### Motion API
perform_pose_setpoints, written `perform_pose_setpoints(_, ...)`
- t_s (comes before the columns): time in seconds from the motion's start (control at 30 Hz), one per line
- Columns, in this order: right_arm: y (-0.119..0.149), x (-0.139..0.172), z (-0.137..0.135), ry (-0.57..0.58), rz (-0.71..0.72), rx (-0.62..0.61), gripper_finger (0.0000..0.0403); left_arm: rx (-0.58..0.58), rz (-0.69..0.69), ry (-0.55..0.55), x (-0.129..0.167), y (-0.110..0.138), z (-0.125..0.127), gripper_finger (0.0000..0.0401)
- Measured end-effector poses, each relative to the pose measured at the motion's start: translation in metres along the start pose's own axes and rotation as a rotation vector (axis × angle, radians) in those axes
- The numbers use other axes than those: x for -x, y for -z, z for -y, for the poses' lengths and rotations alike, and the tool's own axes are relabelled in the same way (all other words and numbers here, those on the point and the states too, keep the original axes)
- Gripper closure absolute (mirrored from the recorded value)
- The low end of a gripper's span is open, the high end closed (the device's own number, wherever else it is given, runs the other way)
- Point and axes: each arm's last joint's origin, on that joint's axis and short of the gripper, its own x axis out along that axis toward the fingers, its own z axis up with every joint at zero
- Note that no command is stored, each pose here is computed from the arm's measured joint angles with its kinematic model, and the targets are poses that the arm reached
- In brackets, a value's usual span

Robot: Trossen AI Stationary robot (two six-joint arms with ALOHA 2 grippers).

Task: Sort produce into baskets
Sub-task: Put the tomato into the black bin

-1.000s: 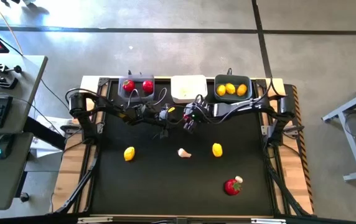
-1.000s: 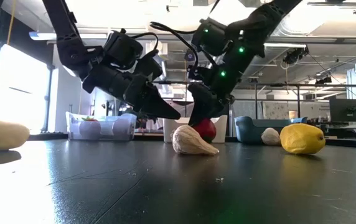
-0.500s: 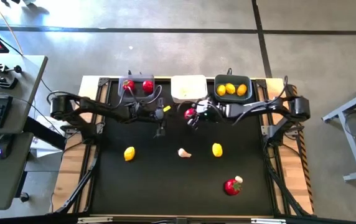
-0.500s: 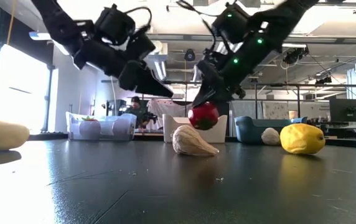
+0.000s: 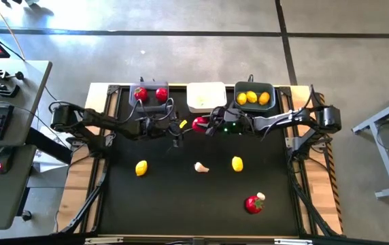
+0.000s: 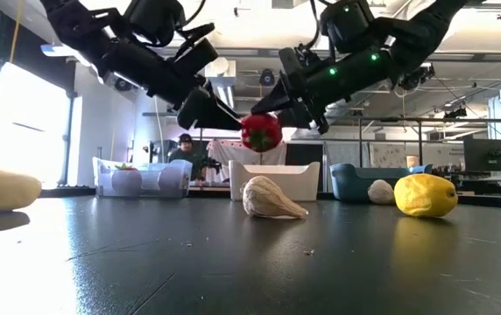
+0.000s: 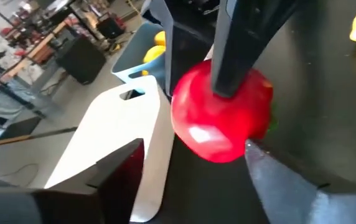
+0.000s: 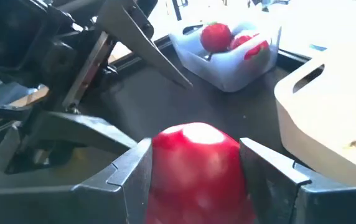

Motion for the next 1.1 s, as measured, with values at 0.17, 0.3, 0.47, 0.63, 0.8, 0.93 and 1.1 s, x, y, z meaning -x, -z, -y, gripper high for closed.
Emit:
perform_pose_setpoints(0.17,-0.010,-0.002,-0.004,-0.020,0.030,0.002,0.0199,-0.002,0.020,0.037,0.001,-0.002,0.005,0.0103)
perform_pose_setpoints(0.3,-0.015,-0.002,-0.007,-0.043,0.034,0.007,0.0199,0.002,0.041,0.035,0.002,-0.005,0.006,0.0101)
perform_pose_setpoints(0.47,-0.018,-0.003,-0.010,-0.102,0.032,-0.013,0.0199,0.013,0.074,0.020,0.002,-0.008,0.004,0.0100)
perform_pose_setpoints(0.63,-0.018,-0.003,-0.011,-0.124,0.024,-0.030,0.0199,0.008,0.122,0.068,0.002,-0.011,0.005,0.0100)
perform_pose_setpoints(0.8,-0.019,-0.003,-0.012,-0.143,0.029,-0.030,0.0199,-0.024,0.132,0.066,0.002,-0.012,0.005,0.0100)
perform_pose_setpoints(0.93,-0.021,-0.002,-0.014,-0.177,0.043,-0.030,0.0199,-0.031,0.134,0.064,0.002,-0.012,0.005,0.0100)
perform_pose_setpoints(1.1,-0.021,-0.002,-0.014,-0.178,0.045,-0.031,0.0199,-0.041,0.145,0.088,0.003,-0.012,0.006,0.0113)
